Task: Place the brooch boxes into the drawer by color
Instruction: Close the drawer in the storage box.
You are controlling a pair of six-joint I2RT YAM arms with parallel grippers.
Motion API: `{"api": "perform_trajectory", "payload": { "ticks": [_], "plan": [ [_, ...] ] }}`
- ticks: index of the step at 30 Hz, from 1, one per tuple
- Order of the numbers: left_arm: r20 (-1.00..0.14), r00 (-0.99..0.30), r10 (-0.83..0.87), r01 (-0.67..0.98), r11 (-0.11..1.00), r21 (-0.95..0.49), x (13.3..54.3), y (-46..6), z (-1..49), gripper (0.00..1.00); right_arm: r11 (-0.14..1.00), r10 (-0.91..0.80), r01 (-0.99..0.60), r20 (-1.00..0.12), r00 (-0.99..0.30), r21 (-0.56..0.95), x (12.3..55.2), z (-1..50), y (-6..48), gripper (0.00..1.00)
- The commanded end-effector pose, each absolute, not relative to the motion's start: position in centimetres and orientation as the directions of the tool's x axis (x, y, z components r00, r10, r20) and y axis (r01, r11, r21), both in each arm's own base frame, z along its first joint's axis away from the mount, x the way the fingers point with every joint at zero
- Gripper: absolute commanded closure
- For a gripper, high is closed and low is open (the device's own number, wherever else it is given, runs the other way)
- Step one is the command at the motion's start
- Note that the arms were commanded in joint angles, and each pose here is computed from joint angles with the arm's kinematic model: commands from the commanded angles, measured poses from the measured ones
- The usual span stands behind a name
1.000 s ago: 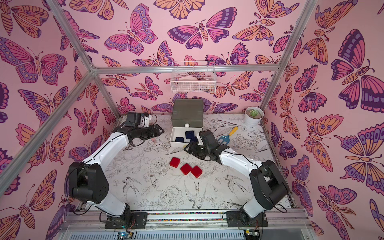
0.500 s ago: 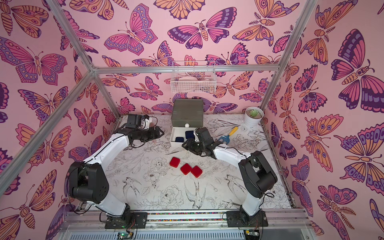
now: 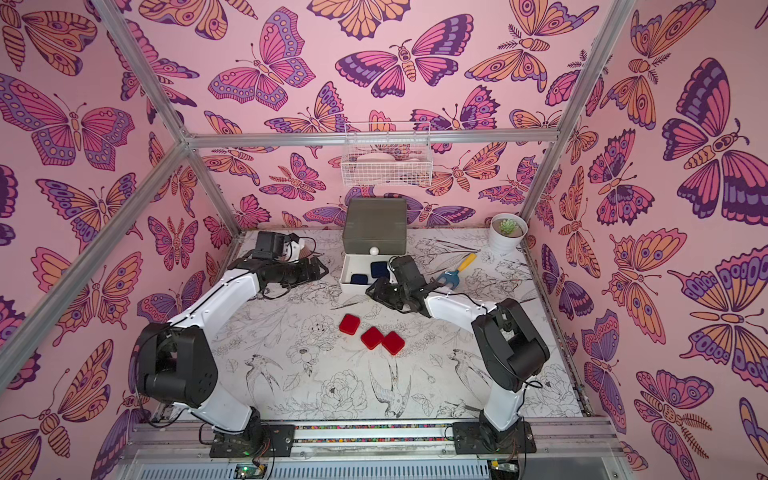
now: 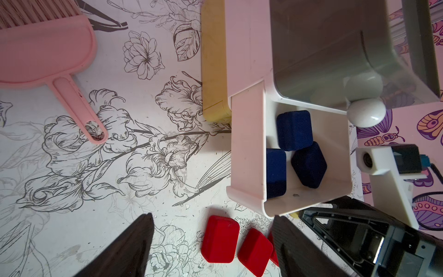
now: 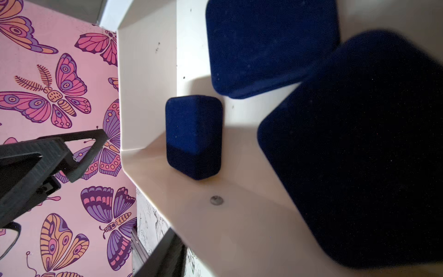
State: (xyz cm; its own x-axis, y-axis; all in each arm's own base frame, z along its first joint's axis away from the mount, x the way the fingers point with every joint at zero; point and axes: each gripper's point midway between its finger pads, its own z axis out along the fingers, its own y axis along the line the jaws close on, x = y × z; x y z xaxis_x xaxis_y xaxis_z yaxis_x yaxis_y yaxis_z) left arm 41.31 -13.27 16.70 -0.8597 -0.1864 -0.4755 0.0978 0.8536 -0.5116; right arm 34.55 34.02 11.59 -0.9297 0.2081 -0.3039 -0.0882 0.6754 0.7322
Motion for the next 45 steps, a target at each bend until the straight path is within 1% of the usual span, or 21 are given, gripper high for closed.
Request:
{"api": "perform_trajectory", "payload": {
  "ticks": [1,7,14,17,22,25,28,29,30,33,35,39,40,41,45],
  "plan": [
    [-0.500,-0.847,-0.180,0.111,0.860,-0.498,41.0,-12.8,17.2,0.16,0.681,0.249,-0.090,-0.345,-0.905,0.726,36.1,12.5,33.9,0.59],
    [-0.504,-0.845,-0.178,0.112,0.863,-0.492,40.9,-12.7,17.3,0.16,0.697,0.276,-0.092,-0.384,-0.881,0.711,36.8,13.2,33.3,0.69],
    [-0.506,-0.844,-0.176,0.115,0.862,-0.493,40.8,-12.6,17.3,0.16,0.701,0.315,-0.091,-0.421,-0.850,0.707,38.7,14.4,32.5,0.71],
    [-0.501,-0.847,-0.175,0.114,0.862,-0.493,40.7,-12.5,17.1,0.16,0.708,0.313,-0.104,-0.443,-0.840,0.699,39.6,15.0,32.5,0.70],
    [-0.497,-0.850,-0.174,0.114,0.860,-0.497,40.6,-12.6,17.0,0.16,0.708,0.324,-0.113,-0.463,-0.825,0.697,41.4,14.8,32.8,0.67],
    [-0.495,-0.851,-0.174,0.114,0.859,-0.498,40.6,-12.6,16.9,0.16,0.689,0.358,-0.106,-0.465,-0.810,0.717,42.5,14.7,32.9,0.66],
    [-0.492,-0.853,-0.173,0.114,0.859,-0.499,40.4,-12.6,16.8,0.16,0.681,0.374,-0.113,-0.477,-0.795,0.723,43.1,15.0,32.9,0.61],
    [-0.492,-0.854,-0.172,0.113,0.860,-0.498,40.4,-12.6,16.8,0.16,0.681,0.376,-0.117,-0.483,-0.791,0.723,43.1,15.2,32.8,0.58],
    [-0.491,-0.854,-0.172,0.113,0.860,-0.498,40.3,-12.6,16.8,0.16,0.679,0.377,-0.126,-0.490,-0.786,0.724,43.1,15.7,32.8,0.53],
    [-0.488,-0.856,-0.172,0.111,0.860,-0.498,40.3,-12.5,16.6,0.16,0.678,0.375,-0.141,-0.504,-0.778,0.721,42.6,16.7,32.3,0.45],
    [-0.486,-0.857,-0.172,0.109,0.861,-0.497,40.3,-12.5,16.5,0.16,0.676,0.381,-0.148,-0.515,-0.768,0.722,41.9,17.4,31.7,0.43],
    [-0.484,-0.857,-0.175,0.109,0.858,-0.502,40.5,-12.6,16.6,0.16,0.684,0.385,-0.130,-0.507,-0.771,0.718,40.3,17.5,29.8,0.41],
    [-0.482,-0.858,-0.178,0.107,0.856,-0.506,40.5,-12.6,16.6,0.16,0.687,0.384,-0.123,-0.501,-0.776,0.717,39.9,17.2,29.3,0.41],
    [-0.478,-0.859,-0.182,0.103,0.854,-0.510,40.6,-12.6,16.6,0.16,0.690,0.385,-0.114,-0.495,-0.779,0.715,39.6,16.9,28.7,0.44],
    [-0.474,-0.861,-0.185,0.103,0.849,-0.518,40.7,-12.6,16.5,0.16,0.709,0.407,-0.072,-0.491,-0.770,0.701,38.8,16.0,26.3,0.67]
  ]
}}
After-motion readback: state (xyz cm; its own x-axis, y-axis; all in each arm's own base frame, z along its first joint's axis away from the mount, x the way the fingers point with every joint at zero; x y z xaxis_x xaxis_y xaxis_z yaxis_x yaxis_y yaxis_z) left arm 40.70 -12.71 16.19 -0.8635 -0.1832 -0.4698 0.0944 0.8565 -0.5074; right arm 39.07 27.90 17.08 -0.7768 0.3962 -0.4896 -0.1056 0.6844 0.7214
